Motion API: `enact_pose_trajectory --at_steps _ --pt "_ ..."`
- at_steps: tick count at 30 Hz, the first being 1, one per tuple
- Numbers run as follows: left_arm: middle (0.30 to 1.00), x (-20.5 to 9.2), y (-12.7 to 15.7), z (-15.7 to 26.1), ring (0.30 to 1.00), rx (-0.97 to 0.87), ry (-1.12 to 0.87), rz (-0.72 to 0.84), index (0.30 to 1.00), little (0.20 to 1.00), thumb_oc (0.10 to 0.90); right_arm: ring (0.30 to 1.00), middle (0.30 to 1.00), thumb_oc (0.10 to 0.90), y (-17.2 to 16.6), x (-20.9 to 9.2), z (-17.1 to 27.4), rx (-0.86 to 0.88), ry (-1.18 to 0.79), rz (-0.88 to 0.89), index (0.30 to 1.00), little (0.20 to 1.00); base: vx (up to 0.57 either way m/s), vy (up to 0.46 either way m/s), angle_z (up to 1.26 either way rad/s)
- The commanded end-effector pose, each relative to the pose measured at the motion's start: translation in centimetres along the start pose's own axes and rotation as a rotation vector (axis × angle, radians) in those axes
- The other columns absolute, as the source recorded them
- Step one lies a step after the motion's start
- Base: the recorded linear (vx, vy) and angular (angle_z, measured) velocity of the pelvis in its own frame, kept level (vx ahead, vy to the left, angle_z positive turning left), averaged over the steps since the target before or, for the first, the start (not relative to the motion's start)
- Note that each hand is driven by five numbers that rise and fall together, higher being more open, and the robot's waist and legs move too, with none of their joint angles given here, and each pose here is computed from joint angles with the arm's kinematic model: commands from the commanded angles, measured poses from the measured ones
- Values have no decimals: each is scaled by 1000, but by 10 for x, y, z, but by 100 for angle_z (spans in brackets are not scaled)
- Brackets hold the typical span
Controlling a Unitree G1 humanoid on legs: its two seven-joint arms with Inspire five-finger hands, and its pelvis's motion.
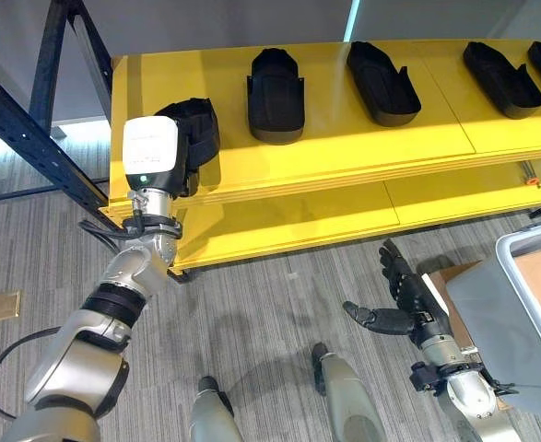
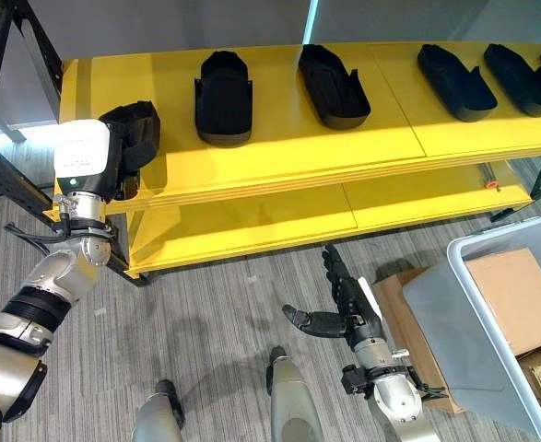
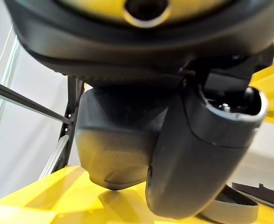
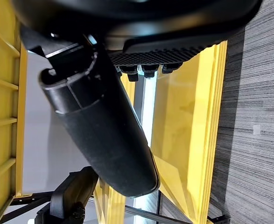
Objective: Move parts from the plastic box to the shelf.
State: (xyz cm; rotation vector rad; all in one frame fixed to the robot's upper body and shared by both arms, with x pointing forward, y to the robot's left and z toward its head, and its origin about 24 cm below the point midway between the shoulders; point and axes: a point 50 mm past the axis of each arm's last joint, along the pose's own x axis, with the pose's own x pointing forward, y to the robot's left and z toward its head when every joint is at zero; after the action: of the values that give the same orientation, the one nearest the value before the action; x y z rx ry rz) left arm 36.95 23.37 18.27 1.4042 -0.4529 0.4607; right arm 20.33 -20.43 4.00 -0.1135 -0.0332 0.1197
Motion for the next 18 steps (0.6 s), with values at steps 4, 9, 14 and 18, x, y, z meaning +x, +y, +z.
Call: enact_pose_trajectory --at_steps 4,9,14,18 --pt "300 51 75 7 300 31 -51 298 300 300 400 1000 1000 900 -4 2 39 -43 -213 14 1000 1000 0 -15 4" --pt "300 56 83 3 300 37 -33 307 300 300 400 1000 1000 900 -5 2 38 -49 -203 14 1000 1000 0 0 0" --pt "300 58 88 0 300 41 -18 320 300 300 400 1000 1000 900 -4 2 37 -41 -201 20 1000 1000 0 0 0" --pt "300 61 92 0 300 43 -20 321 300 300 400 1000 1000 900 -5 1 37 -31 -199 22 1000 1000 0 0 0"
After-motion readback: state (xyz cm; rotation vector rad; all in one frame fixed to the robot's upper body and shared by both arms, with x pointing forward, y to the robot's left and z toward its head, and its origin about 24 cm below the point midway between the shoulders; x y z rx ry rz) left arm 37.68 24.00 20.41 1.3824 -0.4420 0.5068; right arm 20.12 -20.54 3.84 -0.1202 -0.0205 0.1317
